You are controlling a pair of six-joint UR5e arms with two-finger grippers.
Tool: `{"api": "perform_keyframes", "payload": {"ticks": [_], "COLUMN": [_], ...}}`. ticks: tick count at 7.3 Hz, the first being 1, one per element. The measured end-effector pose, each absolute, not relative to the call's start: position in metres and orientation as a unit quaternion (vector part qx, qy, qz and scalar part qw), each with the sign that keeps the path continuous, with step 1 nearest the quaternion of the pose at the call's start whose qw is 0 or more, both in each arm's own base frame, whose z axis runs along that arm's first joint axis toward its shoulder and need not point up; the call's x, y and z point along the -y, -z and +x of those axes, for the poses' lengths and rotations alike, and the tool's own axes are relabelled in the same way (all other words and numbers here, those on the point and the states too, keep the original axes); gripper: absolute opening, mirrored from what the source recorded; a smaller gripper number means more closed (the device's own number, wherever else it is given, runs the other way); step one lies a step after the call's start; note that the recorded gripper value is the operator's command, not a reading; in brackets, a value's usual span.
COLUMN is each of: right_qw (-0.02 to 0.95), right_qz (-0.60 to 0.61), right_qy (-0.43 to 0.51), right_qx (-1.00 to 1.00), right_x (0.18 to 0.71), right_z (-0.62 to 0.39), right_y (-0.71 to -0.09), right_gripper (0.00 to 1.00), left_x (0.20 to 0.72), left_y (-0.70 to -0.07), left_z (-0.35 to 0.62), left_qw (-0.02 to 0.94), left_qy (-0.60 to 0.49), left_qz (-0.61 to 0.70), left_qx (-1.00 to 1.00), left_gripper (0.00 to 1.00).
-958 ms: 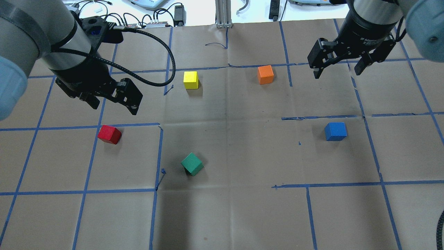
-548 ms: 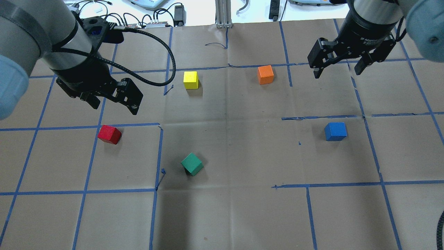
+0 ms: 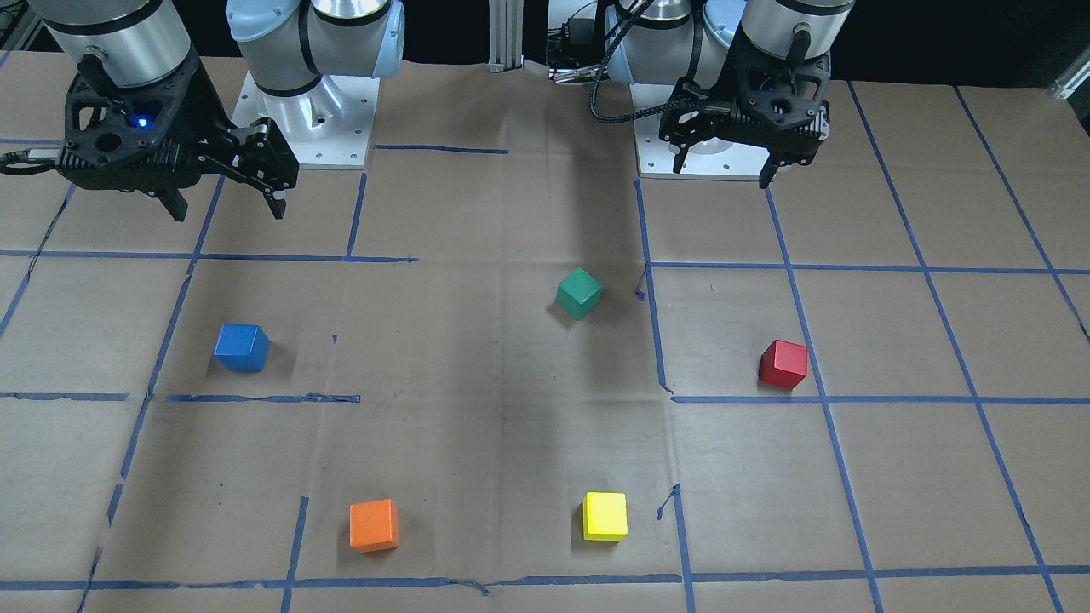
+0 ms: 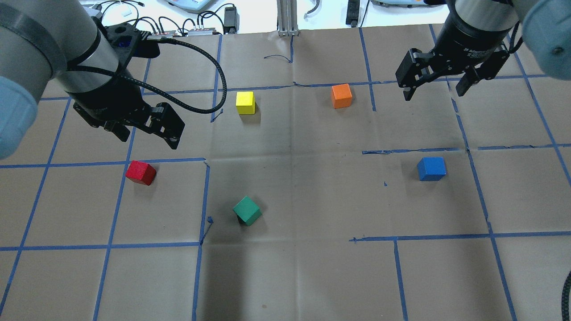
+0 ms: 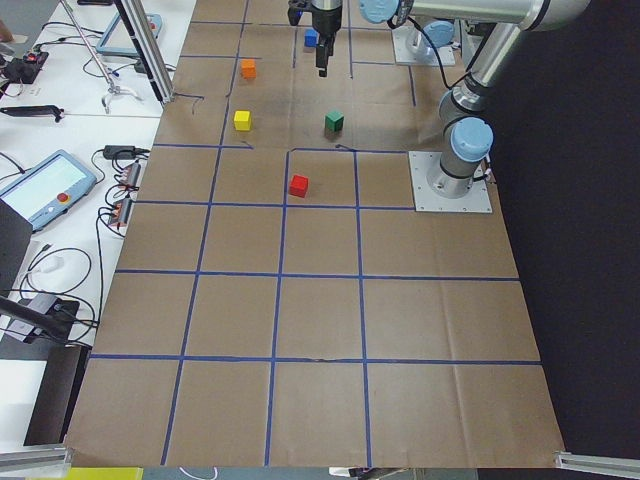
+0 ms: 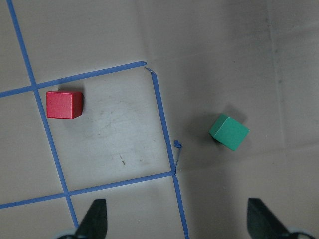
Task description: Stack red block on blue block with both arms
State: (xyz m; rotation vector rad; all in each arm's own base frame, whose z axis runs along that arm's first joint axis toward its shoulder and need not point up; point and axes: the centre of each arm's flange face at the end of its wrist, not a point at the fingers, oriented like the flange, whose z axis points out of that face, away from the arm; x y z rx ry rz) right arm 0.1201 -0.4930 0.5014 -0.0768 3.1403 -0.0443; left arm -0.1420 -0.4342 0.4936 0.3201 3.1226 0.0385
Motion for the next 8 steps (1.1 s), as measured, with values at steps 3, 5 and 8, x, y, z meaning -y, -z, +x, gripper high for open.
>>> {"api": "perform_keyframes", "payload": {"ticks": [3,5,8], "right_qw": [0.000,0.000,0.000], "right_qz": [-0.024,-0.024,-0.024], "right_qy": [0.014,0.014,0.014], "right_qx": [-1.000,-1.000,-1.000], "right_x": [0.493,0.493,0.493], "right_z": [0.120,0.120,0.120], "right_y": [-0.501,-0.501,-0.501], "right_gripper": [1.00,1.00,1.00], "left_x": [0.430,0.434,0.455], "left_y": [-0.496,-0.489,-0.452], "left_z": [-0.141,-0.128,-0.050], "left_qw": [0.005,0.004,-0.003], "left_qy": [-0.009,-0.016,-0.019], "left_qz": [0.109,0.125,0.156], "left_qx": [-0.994,-0.992,-0.988], "left_gripper": [1.00,1.00,1.00]}}
